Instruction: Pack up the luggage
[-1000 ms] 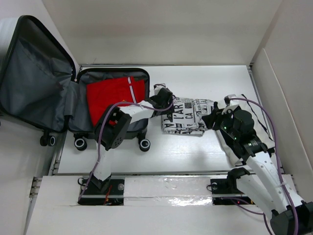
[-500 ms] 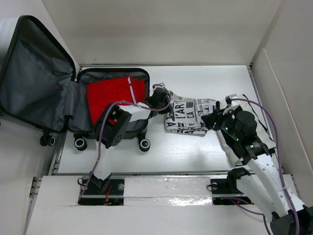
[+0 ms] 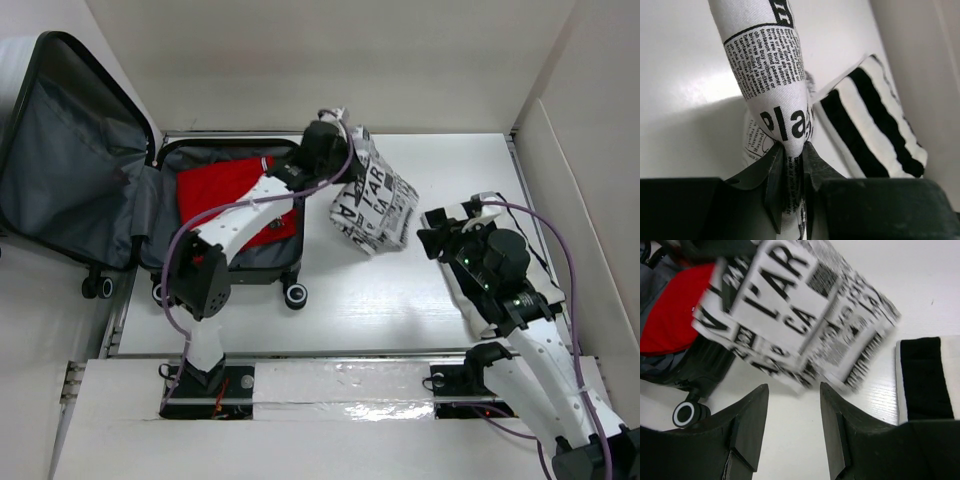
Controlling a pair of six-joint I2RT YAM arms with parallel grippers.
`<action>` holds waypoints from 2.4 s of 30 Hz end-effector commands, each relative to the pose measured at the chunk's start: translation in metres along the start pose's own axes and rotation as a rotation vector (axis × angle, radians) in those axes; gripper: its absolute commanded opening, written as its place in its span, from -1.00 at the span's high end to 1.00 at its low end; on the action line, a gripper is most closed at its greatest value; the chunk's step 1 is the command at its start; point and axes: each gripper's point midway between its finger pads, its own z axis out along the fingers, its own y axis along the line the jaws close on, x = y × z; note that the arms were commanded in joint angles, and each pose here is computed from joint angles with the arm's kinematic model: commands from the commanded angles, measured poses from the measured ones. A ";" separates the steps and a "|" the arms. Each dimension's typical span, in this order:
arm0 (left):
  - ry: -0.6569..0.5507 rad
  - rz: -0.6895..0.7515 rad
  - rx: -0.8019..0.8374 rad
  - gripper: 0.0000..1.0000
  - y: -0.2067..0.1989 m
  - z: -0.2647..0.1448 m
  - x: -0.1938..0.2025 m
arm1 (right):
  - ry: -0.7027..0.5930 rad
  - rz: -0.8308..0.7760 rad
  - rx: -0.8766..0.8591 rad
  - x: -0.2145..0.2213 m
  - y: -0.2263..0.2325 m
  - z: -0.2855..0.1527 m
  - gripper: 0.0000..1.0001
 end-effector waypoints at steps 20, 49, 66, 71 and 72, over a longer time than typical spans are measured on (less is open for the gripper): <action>-0.226 -0.604 -0.626 0.92 0.392 -0.220 0.004 | -0.010 -0.021 -0.082 0.004 0.006 0.017 -0.15; -0.265 0.002 0.053 -0.03 0.015 -0.135 0.027 | 0.352 0.211 0.711 0.114 -0.182 0.047 -0.49; -0.178 0.098 0.177 -0.11 -0.019 -0.112 0.122 | 0.756 0.134 0.615 0.140 -0.166 0.121 0.79; -0.184 0.096 0.158 -0.24 -0.005 -0.114 0.121 | 0.722 0.112 0.455 0.140 -0.110 0.180 0.67; -0.183 0.094 0.156 -0.26 -0.002 -0.113 0.121 | 0.745 0.101 0.444 0.151 -0.107 0.189 0.66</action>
